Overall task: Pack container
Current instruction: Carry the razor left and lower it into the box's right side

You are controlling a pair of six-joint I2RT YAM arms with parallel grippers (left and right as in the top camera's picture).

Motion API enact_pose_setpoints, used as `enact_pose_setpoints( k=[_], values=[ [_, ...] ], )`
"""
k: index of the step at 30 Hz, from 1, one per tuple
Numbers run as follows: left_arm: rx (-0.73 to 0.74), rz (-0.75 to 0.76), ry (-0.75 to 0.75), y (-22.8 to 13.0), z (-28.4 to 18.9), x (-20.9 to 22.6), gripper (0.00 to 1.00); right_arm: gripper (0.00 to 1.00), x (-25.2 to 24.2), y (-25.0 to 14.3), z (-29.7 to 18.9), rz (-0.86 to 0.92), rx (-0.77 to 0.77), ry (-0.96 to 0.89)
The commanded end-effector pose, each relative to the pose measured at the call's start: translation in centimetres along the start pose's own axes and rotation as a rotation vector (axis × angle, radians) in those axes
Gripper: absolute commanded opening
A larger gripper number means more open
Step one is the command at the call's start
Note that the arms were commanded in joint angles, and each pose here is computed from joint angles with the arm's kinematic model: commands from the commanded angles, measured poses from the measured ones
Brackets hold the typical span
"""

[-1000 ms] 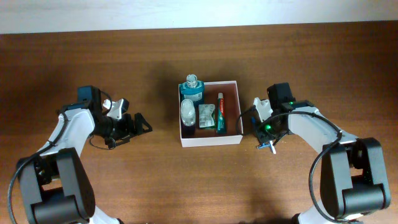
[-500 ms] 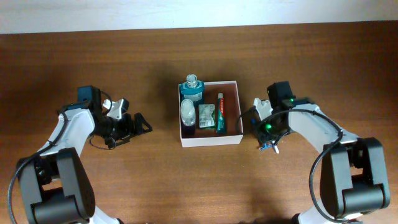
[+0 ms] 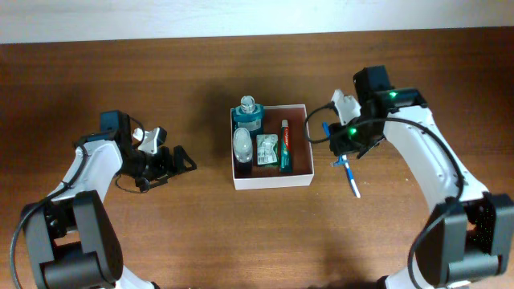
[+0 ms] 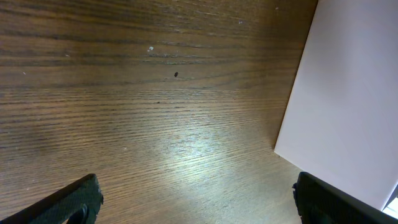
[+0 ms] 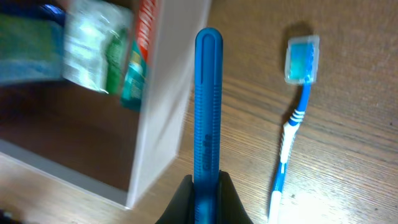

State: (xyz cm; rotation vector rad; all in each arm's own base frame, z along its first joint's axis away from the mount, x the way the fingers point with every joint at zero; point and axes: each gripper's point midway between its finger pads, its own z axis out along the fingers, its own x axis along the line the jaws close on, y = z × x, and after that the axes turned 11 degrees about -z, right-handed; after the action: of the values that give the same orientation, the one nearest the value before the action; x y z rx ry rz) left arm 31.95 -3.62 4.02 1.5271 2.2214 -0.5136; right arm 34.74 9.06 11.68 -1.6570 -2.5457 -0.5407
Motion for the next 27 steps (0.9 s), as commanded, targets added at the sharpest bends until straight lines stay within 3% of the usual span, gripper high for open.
enact_pose_setpoints(
  k=[1, 12, 18, 27],
  values=[
    [-0.018, 0.020, -0.007, 0.0, -0.6, -0.3, 0.99, 0.04, 2.4, 1.8, -2.2, 0.030, -0.095, 0.076],
    [-0.018, 0.019, -0.007, 0.0, -0.6, -0.3, 0.99, 0.04, 8.0, 5.1, -0.6, 0.015, -0.167, 0.118],
    [-0.018, 0.020, -0.007, 0.0, -0.6, -0.3, 0.99, 0.04, 8.3, 5.4, 1.0, 0.086, -0.162, -0.029],
    [-0.018, 0.020, -0.007, 0.0, -0.6, -0.3, 0.99, 0.04, 9.0, 5.7, 3.4, 0.077, -0.143, -0.092]
  ],
)
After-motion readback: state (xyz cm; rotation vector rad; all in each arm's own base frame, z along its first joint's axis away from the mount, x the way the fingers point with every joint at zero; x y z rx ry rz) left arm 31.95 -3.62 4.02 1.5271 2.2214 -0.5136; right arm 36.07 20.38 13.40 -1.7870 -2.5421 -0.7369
